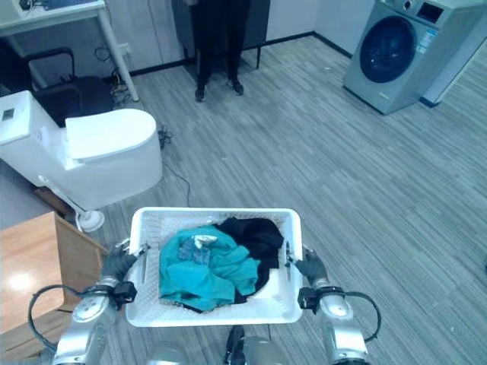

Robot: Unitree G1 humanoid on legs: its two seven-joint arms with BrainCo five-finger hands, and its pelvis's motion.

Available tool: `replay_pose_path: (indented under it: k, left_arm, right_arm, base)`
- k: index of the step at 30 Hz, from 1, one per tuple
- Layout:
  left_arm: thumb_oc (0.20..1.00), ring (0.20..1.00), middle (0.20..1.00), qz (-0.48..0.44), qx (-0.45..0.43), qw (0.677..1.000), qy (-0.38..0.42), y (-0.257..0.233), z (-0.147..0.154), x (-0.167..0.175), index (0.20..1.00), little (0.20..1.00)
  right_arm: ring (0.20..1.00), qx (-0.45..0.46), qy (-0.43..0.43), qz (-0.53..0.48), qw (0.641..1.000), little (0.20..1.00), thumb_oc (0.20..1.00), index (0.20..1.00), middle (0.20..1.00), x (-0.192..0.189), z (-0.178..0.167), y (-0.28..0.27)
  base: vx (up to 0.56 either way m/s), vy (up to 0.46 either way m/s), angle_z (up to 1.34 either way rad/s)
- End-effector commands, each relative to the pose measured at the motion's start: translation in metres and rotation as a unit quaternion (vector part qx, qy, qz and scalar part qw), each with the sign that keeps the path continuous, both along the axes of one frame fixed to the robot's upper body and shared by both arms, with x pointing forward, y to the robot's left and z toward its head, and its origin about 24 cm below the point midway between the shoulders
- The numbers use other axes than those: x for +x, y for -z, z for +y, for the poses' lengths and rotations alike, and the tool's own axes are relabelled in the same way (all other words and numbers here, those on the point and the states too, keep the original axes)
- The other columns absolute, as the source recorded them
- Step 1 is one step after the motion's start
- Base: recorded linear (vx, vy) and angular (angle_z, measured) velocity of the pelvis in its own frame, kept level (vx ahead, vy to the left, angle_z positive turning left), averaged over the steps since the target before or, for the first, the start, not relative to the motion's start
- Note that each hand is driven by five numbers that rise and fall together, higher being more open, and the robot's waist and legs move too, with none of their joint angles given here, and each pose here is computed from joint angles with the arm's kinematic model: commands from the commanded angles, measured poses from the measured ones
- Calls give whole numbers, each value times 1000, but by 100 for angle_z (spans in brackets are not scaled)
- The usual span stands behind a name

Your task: Grab the laundry basket,head to the washer,open it,put in the laundry and shut it.

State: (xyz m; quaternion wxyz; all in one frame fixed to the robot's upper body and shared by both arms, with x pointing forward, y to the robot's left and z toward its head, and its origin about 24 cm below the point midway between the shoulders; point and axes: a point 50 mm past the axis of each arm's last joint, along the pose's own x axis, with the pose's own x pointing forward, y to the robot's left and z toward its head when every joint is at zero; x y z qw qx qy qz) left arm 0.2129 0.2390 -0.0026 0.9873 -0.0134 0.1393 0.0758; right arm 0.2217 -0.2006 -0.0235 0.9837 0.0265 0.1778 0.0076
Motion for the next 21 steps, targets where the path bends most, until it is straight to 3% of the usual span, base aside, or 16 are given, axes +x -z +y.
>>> replay_pose_path:
  k: [1, 10, 21]
  left_arm:
    - [200, 200, 200, -95, 54, 994, 20, -42, 13, 11, 200, 200]
    - [200, 200, 200, -77, 86, 993, 20, -41, 25, 13, 200, 200]
    - [200, 200, 200, -63, 84, 994, 18, -36, 30, 14, 200, 200]
  right_arm:
    - [200, 44, -12, -146, 988, 200, 200, 200, 200, 16, 5, -50]
    - [200, 45, 49, -117, 991, 200, 200, 200, 200, -5, -20, -39]
    - [200, 90, 46, -100, 990, 200, 200, 200, 200, -5, -9, -26]
  base:
    - [73, -177, 12]
    - [55, -151, -5]
    - [139, 36, -8]
